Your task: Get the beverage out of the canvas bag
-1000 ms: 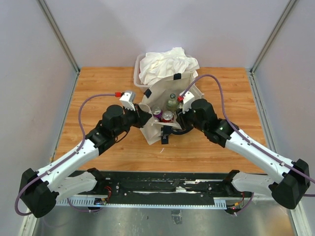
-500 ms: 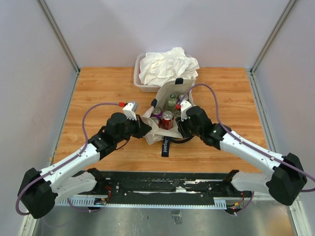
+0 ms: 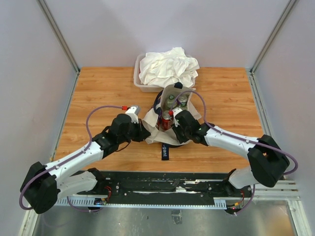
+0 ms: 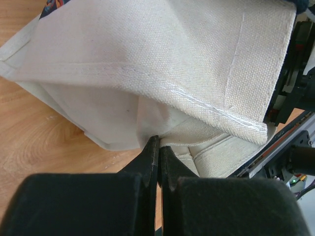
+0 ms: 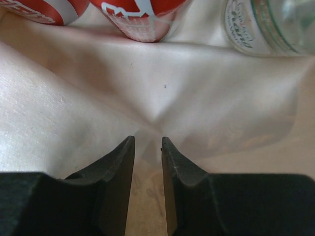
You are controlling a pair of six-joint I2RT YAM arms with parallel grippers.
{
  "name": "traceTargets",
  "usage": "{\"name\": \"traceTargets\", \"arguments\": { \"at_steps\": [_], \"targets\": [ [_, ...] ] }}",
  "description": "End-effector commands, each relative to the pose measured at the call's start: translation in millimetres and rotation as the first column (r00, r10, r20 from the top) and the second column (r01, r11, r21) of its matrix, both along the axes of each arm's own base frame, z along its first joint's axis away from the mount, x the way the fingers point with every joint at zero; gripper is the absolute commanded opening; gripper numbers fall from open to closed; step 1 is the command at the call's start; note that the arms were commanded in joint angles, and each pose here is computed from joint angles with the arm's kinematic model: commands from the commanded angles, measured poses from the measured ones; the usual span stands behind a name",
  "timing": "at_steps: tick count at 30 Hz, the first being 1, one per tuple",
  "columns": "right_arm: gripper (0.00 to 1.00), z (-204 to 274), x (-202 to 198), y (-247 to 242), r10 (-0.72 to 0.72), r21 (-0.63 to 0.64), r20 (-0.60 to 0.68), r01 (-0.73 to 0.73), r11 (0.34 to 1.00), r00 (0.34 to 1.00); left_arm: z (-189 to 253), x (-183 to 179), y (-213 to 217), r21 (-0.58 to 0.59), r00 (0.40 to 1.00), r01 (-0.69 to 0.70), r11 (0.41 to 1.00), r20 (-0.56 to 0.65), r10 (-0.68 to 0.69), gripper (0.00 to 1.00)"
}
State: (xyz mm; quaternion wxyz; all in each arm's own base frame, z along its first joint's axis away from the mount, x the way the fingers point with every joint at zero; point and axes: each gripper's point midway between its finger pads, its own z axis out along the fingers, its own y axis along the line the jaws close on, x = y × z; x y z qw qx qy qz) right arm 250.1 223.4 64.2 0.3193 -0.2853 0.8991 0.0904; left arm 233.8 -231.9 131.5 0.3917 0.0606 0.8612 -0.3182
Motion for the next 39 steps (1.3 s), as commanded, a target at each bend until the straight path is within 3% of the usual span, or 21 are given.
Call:
{"name": "traceTargets", "arguments": {
  "at_steps": [1,5,8,13,16,27,39],
  "targets": [
    [0.30,-42,-25,-19,-0.029,-0.109,-0.131,0.014,0.994,0.991,-48,-20,27,0.151,0.989,-0.028,0.988,-0.140,0.049,0.01],
    [0.31,-29,-18,-14,-0.025,-0.079,-0.090,0.018,0.997,0.996,-49,-21,27,0.154,0.987,-0.031,0.988,-0.151,0.055,0.00],
    [0.39,-5,-3,-7,-0.028,-0.048,-0.015,0.027,0.998,1.000,-52,-23,28,0.167,0.985,-0.027,0.986,-0.161,0.054,0.01],
    [0.71,43,29,11,-0.059,0.043,0.128,0.053,0.998,0.990,-56,-27,26,0.174,0.984,-0.005,0.985,-0.173,0.036,0.01],
    [0.81,55,40,23,-0.065,0.089,0.161,0.051,0.995,0.985,-59,-28,24,0.177,0.983,0.003,0.984,-0.180,0.030,0.00],
    [0.83,54,70,49,-0.054,0.112,0.183,0.034,0.993,0.982,-57,-29,18,0.167,0.983,0.025,0.986,-0.181,0.006,0.01],
    [0.84,51,97,62,-0.078,0.229,0.189,0.033,0.973,0.979,-48,-29,17,0.157,0.985,0.028,0.987,-0.172,-0.001,0.00]
  ]
}}
